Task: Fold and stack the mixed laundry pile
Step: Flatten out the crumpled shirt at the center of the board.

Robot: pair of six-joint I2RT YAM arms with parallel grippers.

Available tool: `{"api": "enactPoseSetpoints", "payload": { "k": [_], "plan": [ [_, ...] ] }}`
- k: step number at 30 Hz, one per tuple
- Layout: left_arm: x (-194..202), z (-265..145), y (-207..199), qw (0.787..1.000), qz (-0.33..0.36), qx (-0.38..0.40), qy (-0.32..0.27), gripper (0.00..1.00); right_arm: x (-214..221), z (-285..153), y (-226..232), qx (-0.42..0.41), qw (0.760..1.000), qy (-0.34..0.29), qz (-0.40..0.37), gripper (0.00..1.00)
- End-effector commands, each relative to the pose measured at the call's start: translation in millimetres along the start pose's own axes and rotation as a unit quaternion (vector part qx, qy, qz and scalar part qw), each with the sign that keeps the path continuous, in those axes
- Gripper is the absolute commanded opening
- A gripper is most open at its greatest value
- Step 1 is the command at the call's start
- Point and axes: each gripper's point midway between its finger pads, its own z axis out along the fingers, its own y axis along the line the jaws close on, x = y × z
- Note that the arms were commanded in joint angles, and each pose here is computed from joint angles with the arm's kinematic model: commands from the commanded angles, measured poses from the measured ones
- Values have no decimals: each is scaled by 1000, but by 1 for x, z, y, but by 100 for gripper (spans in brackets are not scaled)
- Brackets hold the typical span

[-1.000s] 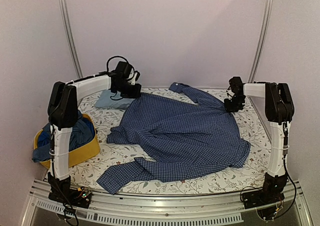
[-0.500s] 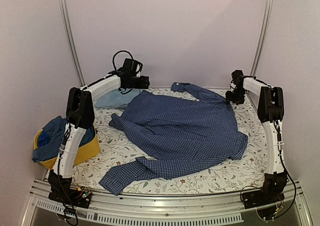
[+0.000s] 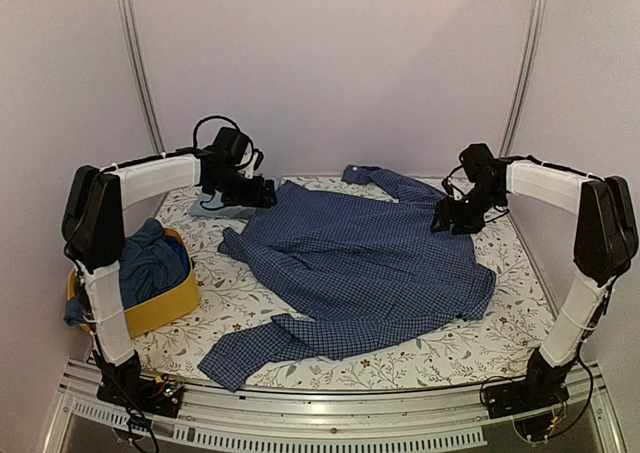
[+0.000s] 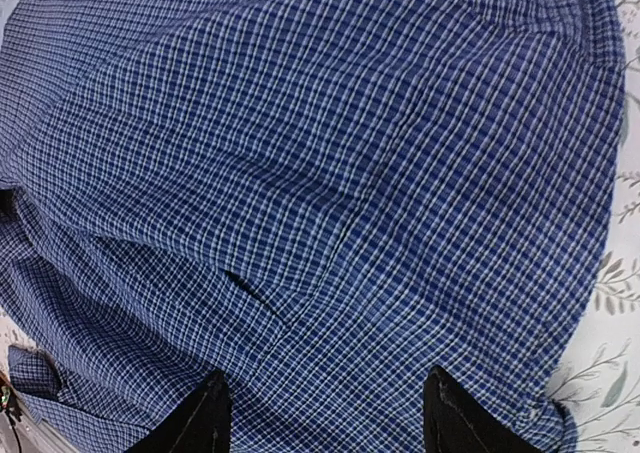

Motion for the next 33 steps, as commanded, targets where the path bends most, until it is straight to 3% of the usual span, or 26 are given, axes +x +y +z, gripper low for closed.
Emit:
{"api": "enactPoseSetpoints", "payload": {
  "k": [1, 5, 12, 19, 22, 27, 29, 33],
  "plan": [
    [51, 21, -13, 997, 8, 26, 76, 85, 45, 22, -5, -24, 997, 47, 54, 63],
    [65, 27, -17, 995, 6, 36, 96, 84, 68, 51, -16, -13, 994, 83, 65, 62],
    [80, 28, -17, 992, 9, 37, 124, 84, 48, 90, -74, 30, 991, 91, 92, 61],
    [79, 13, -19, 991, 0, 43, 126, 84, -55, 111, -131, 78, 993, 34, 81, 61],
    [85, 8, -17, 990, -6, 38, 135, 85, -102, 110, -129, 69, 995, 6, 76, 62],
    [94, -8, -19, 991, -29, 50, 123, 86, -142, 48, -72, -9, 997, -58, 46, 63],
    [100, -13, -15, 990, -45, 50, 120, 86, -131, 16, -25, -71, 994, -75, 18, 63],
    [103, -19, -7, 989, -76, 50, 113, 86, -61, -17, 75, -169, 982, -45, -64, 64]
  ]
}}
